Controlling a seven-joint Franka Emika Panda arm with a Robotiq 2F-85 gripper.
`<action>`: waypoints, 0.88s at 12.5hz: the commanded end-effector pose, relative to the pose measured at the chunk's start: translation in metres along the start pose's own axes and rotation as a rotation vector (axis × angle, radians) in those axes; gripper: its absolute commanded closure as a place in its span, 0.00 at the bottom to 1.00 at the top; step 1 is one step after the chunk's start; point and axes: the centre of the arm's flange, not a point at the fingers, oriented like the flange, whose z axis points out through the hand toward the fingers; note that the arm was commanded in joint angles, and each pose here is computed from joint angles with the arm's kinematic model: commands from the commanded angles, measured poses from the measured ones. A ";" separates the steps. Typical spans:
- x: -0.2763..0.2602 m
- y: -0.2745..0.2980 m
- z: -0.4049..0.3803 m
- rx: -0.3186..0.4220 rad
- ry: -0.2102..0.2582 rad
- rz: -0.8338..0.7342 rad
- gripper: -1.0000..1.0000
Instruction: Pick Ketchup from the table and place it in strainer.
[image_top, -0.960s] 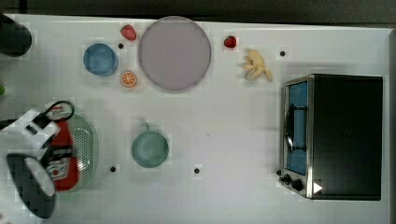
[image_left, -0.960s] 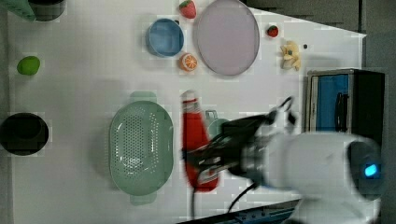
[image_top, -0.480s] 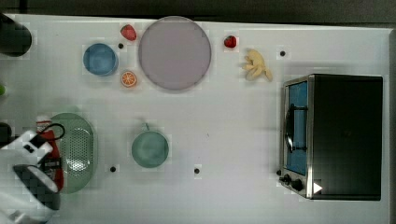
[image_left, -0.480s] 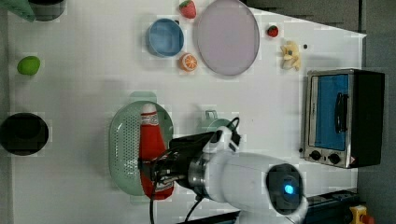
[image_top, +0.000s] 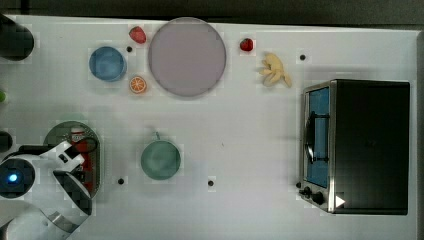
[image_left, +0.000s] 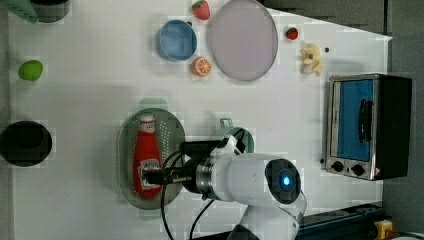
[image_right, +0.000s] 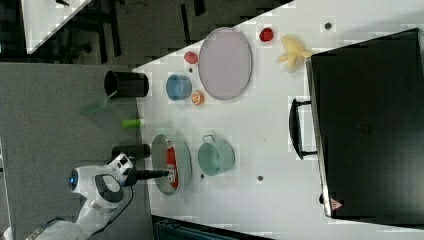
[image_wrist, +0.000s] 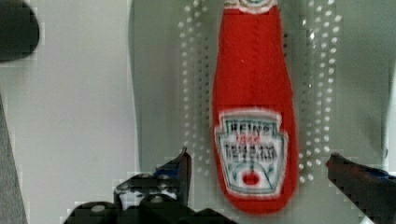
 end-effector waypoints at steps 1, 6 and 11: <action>0.032 -0.001 -0.069 0.057 0.159 0.089 0.00; 0.096 0.081 -0.197 0.042 0.395 0.293 0.00; 0.124 0.225 -0.318 -0.132 0.359 0.584 0.00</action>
